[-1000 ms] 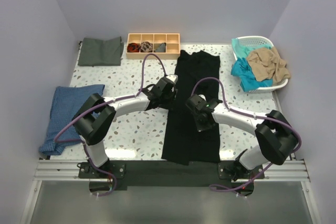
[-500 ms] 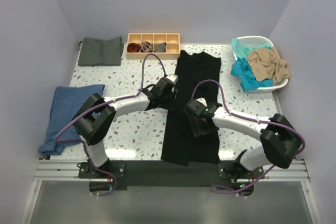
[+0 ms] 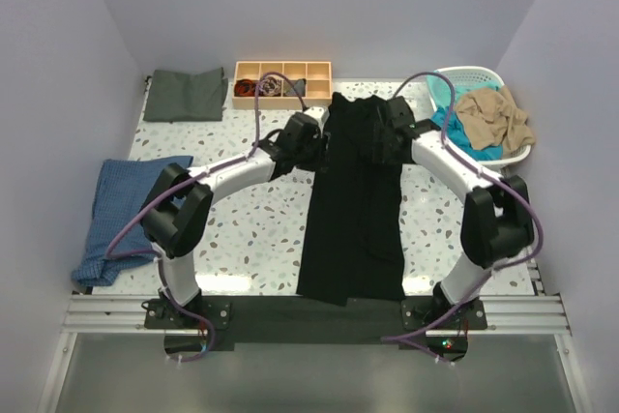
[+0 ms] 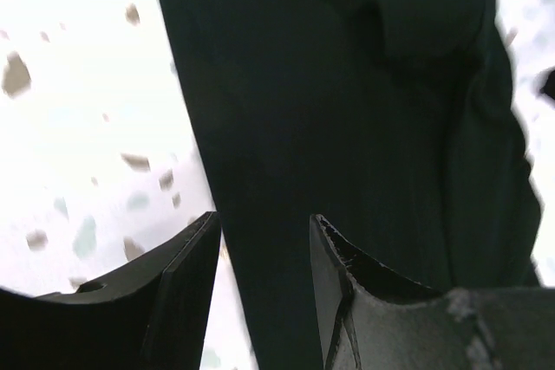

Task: Fold and stack the t-shirts
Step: Fold the tshirt

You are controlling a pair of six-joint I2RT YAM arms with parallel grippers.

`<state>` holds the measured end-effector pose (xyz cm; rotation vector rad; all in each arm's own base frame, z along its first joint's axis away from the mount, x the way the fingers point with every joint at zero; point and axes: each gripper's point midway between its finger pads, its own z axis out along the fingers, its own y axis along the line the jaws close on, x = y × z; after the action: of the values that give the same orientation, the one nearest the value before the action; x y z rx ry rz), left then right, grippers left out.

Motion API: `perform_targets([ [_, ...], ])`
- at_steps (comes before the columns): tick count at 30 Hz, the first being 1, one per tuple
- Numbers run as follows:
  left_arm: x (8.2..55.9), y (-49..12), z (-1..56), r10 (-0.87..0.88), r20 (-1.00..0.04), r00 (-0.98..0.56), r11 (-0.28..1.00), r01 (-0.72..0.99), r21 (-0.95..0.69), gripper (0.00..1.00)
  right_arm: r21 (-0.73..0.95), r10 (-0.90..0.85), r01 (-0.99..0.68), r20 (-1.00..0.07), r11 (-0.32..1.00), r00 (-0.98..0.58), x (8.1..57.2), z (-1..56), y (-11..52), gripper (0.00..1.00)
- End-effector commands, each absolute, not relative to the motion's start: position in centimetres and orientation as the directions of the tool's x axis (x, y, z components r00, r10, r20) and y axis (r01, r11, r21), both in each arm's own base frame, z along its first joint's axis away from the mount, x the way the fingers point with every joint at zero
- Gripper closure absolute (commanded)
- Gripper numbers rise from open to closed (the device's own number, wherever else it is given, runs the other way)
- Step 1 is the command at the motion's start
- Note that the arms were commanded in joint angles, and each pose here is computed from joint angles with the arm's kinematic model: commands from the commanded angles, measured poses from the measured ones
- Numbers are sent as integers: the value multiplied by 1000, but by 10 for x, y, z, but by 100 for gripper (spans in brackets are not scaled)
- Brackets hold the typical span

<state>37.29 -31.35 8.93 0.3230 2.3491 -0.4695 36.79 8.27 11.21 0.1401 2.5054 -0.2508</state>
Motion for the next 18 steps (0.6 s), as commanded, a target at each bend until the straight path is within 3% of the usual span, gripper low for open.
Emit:
perform_targets([
  [1, 439, -328, 132, -19, -779, -626, 835, 419, -357, 49, -57, 31, 87, -637, 995, -770, 446, 110, 111, 24],
  [7, 493, -358, 116, -3, -744, -668, 744, 496, -448, 50, 31, 97, 100, -648, 994, -756, 518, 102, 117, 27],
  [14, 527, -397, 111, -20, -755, -655, 653, 563, -506, 49, 50, 120, 113, -596, 992, -794, 554, 57, 119, 27],
  [18, 543, -413, 75, -7, -730, -683, 635, 561, -531, 50, 38, 124, 125, -576, 991, -808, 566, 37, 115, 27],
])
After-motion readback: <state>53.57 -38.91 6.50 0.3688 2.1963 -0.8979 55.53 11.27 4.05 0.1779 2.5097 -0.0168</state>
